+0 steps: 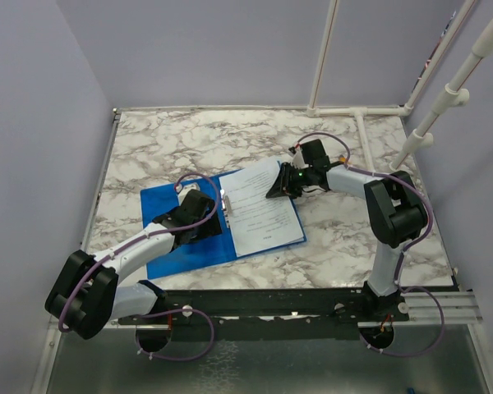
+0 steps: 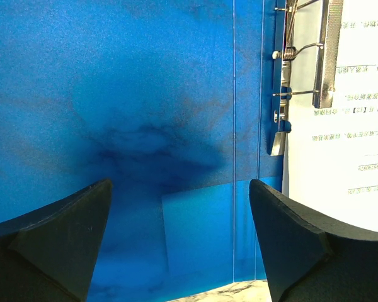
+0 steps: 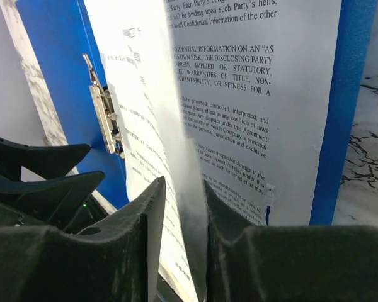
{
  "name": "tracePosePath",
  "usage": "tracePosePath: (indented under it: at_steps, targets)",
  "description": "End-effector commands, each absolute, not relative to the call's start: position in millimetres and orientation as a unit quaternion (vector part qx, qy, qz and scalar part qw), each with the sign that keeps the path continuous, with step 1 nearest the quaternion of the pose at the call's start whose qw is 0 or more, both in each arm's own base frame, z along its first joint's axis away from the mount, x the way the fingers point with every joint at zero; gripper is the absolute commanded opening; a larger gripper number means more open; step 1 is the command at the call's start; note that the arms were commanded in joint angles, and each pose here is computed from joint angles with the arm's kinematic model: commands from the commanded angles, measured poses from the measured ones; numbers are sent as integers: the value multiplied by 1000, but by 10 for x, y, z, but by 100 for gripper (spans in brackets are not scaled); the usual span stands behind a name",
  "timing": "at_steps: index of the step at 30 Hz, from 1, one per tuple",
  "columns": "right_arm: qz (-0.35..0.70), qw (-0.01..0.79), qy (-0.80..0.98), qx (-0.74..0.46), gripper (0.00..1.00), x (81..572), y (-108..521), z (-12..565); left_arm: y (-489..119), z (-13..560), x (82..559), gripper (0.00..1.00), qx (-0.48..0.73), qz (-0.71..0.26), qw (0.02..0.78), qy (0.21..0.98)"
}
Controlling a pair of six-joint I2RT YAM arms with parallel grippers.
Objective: Put the files into the folder
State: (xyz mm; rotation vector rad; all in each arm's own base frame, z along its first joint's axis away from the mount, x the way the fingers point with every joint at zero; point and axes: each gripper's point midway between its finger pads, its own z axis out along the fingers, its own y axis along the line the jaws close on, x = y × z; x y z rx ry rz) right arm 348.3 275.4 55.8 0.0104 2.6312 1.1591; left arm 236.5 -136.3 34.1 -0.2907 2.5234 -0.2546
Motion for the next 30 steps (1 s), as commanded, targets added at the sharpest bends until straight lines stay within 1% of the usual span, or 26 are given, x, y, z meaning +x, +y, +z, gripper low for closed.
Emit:
tracePosePath:
  at_steps: [1,6,16,24,30]
  targets:
    - [388,146,910,-2,36,3513,2748,625,-1394,439,2437,92,-110,-104,305,940]
    - [360,164,918,0,47,3550,2656,673,-1383,524,2470,94,-112,-102,313,937]
    - [301,208,931,0,61,3625,2436,840,-1271,901,2564,97,-117,-85,355,924]
    - [233,249,940,6,63,3651,2162,970,-1084,1192,2613,99,-121,-50,385,914]
    - [250,272,929,-12,63,3566,2169,1212,-786,1398,2655,99,-141,9,409,902]
